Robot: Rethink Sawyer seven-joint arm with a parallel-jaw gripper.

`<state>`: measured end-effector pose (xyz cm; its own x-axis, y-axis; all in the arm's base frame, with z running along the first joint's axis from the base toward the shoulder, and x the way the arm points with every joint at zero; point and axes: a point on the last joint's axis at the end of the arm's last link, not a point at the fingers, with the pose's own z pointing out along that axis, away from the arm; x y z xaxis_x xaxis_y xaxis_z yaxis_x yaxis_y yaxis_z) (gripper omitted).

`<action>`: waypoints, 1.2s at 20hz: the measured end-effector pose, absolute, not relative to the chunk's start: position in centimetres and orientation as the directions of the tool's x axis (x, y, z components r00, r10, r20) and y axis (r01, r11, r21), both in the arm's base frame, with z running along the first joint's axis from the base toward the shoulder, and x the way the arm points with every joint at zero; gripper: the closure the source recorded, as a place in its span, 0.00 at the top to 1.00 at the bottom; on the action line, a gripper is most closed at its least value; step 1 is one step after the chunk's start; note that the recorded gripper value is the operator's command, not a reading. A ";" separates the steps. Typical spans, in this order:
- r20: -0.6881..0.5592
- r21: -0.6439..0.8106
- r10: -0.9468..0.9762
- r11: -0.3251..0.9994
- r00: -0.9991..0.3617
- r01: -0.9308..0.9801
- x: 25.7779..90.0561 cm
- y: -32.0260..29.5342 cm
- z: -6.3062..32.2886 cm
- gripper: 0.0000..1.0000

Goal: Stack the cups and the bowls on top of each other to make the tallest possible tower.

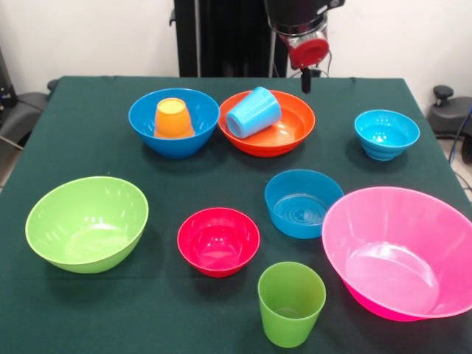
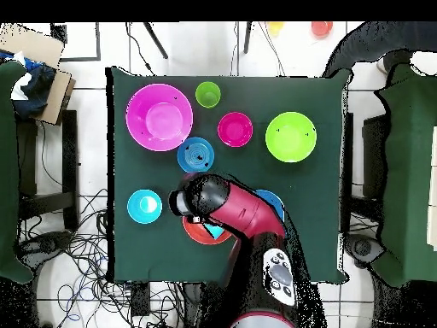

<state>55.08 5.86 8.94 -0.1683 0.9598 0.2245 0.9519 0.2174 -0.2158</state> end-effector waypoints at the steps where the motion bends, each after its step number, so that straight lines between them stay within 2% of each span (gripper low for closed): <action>1: 0.224 -0.215 0.960 0.215 -0.166 0.953 54.9 5.8 9.0 1.00; 24: 0.185 -0.131 0.979 0.114 -0.088 0.985 56.0 4.9 9.0 1.00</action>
